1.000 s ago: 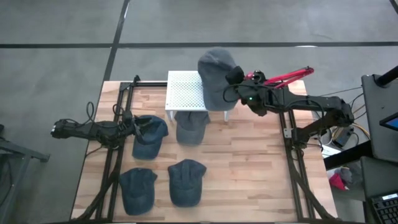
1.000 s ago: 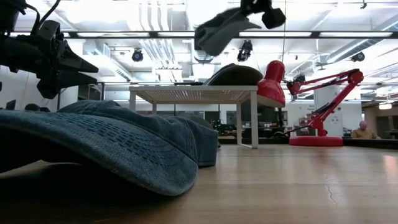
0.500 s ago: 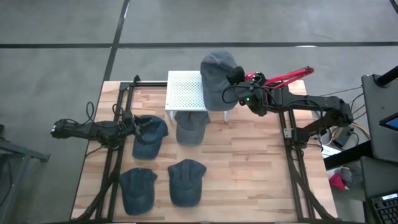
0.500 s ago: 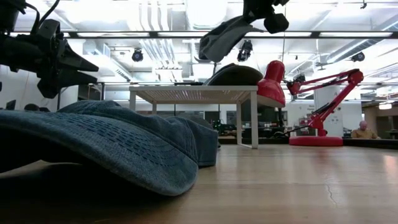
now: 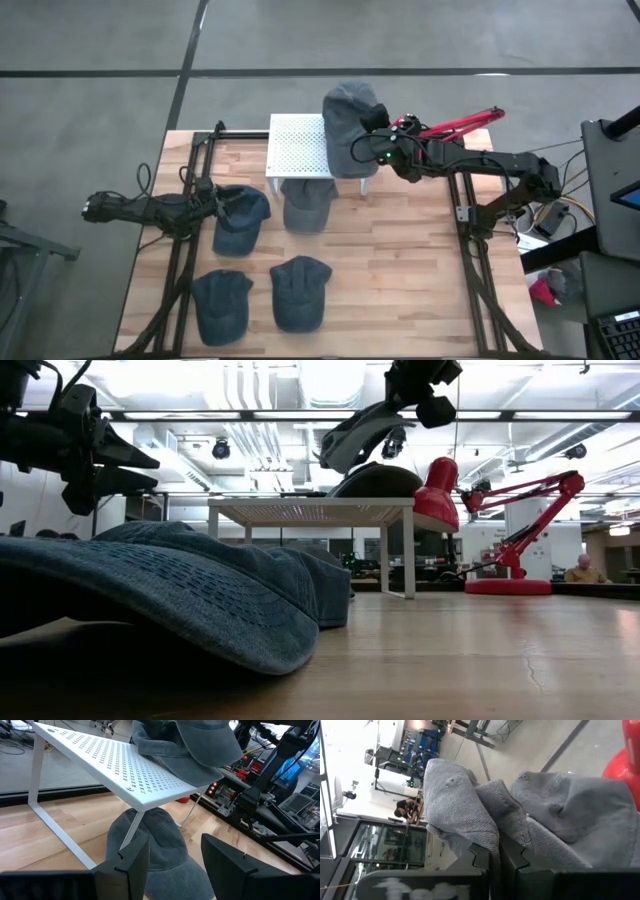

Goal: Stack small to large cups/mugs on shelf
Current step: Stack the left gray cup on the other gray cup on the shelf

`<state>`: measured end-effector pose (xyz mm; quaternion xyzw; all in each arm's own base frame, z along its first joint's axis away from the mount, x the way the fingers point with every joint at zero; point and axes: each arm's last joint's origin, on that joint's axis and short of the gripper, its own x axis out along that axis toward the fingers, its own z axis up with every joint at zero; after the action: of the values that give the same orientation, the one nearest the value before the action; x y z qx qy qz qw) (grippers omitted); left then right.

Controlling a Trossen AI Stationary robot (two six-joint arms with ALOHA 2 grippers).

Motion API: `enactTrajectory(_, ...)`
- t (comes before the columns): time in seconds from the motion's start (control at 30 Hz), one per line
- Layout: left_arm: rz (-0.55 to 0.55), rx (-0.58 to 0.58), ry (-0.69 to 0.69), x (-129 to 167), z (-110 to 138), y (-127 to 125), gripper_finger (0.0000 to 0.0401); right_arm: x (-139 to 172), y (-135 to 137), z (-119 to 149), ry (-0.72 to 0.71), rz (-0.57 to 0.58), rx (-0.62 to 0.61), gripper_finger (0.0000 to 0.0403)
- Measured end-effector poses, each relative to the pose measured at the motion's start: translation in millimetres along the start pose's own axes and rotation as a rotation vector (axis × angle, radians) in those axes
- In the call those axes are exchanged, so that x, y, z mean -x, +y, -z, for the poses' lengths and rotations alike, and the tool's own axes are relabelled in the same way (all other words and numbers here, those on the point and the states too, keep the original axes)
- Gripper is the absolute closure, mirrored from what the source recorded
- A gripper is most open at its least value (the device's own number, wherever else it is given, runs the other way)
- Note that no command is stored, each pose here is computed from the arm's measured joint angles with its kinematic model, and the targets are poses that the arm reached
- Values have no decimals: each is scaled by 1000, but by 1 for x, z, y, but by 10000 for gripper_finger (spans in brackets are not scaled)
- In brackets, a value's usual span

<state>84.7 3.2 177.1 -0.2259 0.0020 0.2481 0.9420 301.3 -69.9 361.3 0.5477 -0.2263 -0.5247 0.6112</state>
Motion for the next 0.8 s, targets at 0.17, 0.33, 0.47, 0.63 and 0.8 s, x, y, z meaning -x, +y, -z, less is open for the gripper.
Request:
enactTrajectory(0.17, 0, 0, 0, 0, 0, 0, 220, -3, -1, 6, 17, -1, -10, 394)
enactTrajectory(0.33, 0, 0, 0, 0, 0, 0, 220, -6, -2, 6, 8, 3, -1, 394)
enactTrajectory(0.47, 1, 0, 0, 0, 0, 0, 220, -9, -3, 7, 3, 11, 16, 394)
enactTrajectory(0.63, 1, 0, 0, 0, 0, 0, 220, -11, -6, 10, 3, 21, 34, 394)
enactTrajectory(0.8, 1, 0, 0, 0, 0, 0, 220, -12, -7, 9, -1, 28, 85, 394)
